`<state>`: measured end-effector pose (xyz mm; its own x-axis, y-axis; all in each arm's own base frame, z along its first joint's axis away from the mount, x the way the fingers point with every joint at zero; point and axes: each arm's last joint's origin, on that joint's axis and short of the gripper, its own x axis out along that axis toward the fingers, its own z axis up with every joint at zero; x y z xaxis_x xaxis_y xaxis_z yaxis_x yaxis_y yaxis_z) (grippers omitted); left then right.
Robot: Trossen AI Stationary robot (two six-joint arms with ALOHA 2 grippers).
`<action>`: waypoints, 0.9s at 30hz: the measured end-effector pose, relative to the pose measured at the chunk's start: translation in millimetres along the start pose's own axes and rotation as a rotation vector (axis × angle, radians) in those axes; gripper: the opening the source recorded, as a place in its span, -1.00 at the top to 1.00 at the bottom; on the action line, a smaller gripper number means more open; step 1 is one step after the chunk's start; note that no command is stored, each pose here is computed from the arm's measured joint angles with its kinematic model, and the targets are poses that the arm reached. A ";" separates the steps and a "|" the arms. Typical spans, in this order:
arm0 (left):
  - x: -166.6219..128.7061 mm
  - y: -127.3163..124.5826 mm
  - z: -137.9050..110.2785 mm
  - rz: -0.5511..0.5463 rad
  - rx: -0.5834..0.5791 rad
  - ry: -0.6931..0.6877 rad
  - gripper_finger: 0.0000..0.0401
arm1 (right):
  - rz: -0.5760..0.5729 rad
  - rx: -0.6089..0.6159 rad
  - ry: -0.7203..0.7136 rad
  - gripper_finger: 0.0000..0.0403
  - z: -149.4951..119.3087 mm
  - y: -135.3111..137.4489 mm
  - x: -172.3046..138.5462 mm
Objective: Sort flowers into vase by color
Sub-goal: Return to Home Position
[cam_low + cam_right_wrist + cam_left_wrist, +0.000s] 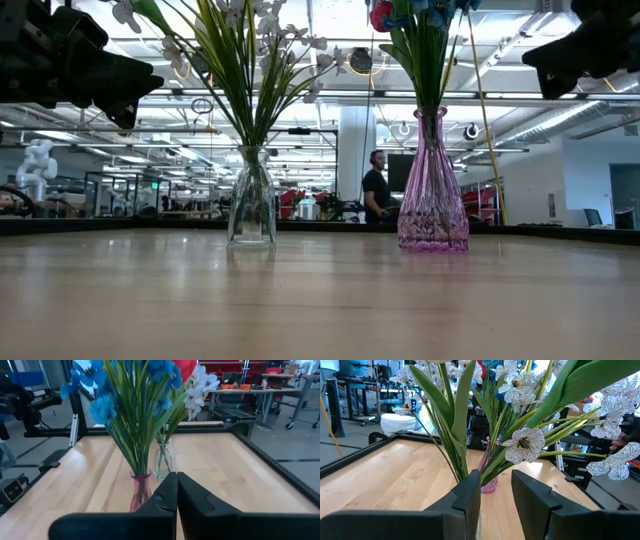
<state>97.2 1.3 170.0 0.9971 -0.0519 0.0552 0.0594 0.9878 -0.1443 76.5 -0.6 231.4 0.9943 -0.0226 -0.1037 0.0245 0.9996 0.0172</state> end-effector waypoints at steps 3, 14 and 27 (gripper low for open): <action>0.0 0.0 0.0 0.000 0.000 0.000 0.42 | 0.007 0.030 -0.015 1.00 -15.2 0.0 3.5; 0.0 0.0 0.0 0.000 0.000 0.000 0.42 | 0.020 0.121 -0.174 1.00 -52.4 -0.2 25.0; 0.0 0.2 -0.8 0.002 -0.001 0.008 0.42 | -0.002 0.156 -0.142 1.00 -58.2 -0.9 26.7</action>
<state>97.2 1.3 169.2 0.9976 -0.0515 0.0468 0.0578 0.9877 -0.1451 97.1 -1.0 170.8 0.9986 -0.0378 0.0372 0.0308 0.9846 0.1724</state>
